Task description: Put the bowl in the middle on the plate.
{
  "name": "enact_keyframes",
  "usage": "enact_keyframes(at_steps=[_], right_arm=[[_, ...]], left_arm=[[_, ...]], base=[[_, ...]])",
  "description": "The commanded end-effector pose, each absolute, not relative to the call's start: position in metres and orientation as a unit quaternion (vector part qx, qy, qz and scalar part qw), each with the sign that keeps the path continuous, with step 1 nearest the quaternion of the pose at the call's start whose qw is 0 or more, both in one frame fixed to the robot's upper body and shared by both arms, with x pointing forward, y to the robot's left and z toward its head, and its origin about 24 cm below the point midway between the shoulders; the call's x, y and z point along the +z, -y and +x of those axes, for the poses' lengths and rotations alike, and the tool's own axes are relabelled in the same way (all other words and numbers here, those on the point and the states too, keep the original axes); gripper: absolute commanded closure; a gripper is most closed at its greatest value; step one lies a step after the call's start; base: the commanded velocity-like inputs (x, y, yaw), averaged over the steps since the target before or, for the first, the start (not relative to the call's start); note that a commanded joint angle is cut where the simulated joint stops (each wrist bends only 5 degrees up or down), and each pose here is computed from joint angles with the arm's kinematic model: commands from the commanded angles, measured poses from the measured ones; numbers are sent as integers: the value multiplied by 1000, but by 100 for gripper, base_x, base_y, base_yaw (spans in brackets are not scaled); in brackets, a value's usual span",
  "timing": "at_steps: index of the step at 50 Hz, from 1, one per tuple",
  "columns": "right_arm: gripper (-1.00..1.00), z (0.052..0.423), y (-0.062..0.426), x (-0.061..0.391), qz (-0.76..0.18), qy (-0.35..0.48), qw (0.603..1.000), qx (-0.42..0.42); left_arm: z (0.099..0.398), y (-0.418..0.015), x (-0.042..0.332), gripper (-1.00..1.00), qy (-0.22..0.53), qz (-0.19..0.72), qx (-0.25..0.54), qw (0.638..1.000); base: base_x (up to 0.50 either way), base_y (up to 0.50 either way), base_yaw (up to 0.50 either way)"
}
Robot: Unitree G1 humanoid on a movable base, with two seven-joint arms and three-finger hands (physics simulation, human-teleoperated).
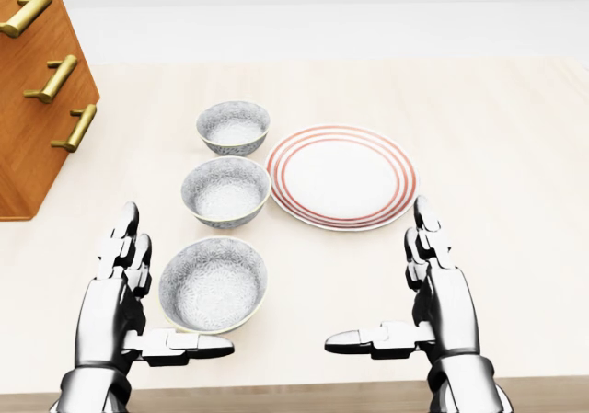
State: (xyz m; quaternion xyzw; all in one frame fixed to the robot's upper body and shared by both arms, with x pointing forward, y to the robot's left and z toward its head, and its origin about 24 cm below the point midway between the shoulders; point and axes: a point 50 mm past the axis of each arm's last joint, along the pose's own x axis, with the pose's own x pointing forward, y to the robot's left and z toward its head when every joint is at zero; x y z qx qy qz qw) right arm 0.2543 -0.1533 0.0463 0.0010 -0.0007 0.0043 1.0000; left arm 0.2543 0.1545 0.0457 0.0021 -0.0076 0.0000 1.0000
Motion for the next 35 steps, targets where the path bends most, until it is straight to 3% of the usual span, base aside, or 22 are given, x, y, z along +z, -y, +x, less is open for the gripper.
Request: enact_keyframes(at_steps=[1, 14, 35], right_arm=[[-100, 255, 163, 61, 0, 14, 1000, 13], [-100, 259, 169, 71, -10, 35, 999, 6], [-100, 260, 181, 138, -56, 171, 984, 1]], left_arm=[[255, -164, 61, -100, 27, 10, 0, 1000], [255, -173, 87, -100, 70, -9, 7, 997], [241, -199, 155, -100, 213, 41, 53, 975]], base=[[0, 0, 0], [0, 0, 0], [0, 0, 0]])
